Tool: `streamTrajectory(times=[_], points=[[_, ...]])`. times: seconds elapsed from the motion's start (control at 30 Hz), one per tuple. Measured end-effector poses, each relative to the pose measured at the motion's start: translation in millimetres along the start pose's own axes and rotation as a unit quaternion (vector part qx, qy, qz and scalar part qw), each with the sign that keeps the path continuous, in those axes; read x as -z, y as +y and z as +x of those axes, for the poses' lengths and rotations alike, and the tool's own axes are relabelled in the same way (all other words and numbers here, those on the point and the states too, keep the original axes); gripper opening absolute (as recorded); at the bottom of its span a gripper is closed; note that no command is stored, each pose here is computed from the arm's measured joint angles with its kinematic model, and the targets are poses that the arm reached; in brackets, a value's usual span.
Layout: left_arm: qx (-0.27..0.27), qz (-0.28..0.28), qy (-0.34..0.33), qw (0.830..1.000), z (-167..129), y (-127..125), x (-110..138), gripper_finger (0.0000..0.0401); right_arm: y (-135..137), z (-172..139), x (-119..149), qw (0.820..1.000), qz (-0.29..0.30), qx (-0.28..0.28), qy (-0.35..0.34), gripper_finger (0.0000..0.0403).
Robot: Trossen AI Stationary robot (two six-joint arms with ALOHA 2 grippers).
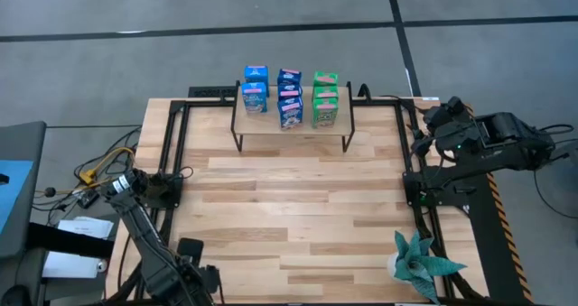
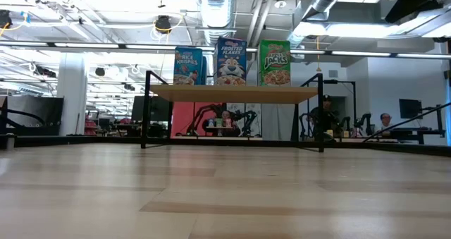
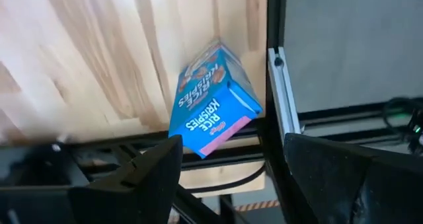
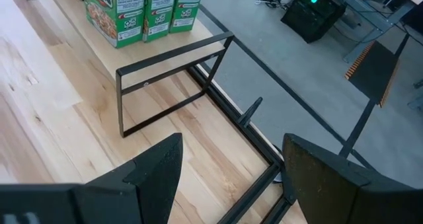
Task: Stack cereal on shelf
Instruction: Put the light blue cereal box aligned with the other light blue cereal boxes on the shelf
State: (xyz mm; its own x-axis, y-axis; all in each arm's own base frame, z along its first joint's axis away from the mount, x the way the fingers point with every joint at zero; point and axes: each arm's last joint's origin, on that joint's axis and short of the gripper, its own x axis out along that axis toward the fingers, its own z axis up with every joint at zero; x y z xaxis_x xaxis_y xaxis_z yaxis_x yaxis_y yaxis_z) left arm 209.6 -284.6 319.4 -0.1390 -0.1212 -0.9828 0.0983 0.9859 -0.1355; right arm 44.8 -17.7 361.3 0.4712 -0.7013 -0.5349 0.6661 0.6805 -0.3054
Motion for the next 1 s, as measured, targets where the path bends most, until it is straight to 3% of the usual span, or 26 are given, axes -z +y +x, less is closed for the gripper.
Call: streamTrajectory(times=[0.23, 0.37, 0.57, 0.8, 1.0], points=[[0.006, 0.101, -0.011, 0.995, -8.1, 0.2, 8.5, 0.0254, 0.0, 0.0, 0.1, 1.0, 0.001, 0.0, 0.0, 0.0286], [0.012, 0.131, -0.038, 0.991, -23.7, 2.2, 24.8, 0.0254, 0.0, 0.0, 0.1, 1.0, 0.003, 0.001, 0.0, 0.0286], [-0.021, 0.174, -0.1, 0.979, -37.9, 0.7, 48.4, 0.0254, -0.1, 0.0, 0.1, 0.999, 0.04, 0.001, 0.0, 0.0286], [-0.047, 0.263, -0.101, 0.958, -26.7, -8.3, 61.3, 0.0254, -0.2, 0.0, 0.2, 0.998, 0.056, 0.002, 0.0, 0.0286], [-0.037, 0.261, -0.117, 0.957, -7.2, 4.2, 73.3, 0.0254, -0.2, 0.0, 0.2, 0.998, 0.056, 0.003, 0.0, 0.0286]])
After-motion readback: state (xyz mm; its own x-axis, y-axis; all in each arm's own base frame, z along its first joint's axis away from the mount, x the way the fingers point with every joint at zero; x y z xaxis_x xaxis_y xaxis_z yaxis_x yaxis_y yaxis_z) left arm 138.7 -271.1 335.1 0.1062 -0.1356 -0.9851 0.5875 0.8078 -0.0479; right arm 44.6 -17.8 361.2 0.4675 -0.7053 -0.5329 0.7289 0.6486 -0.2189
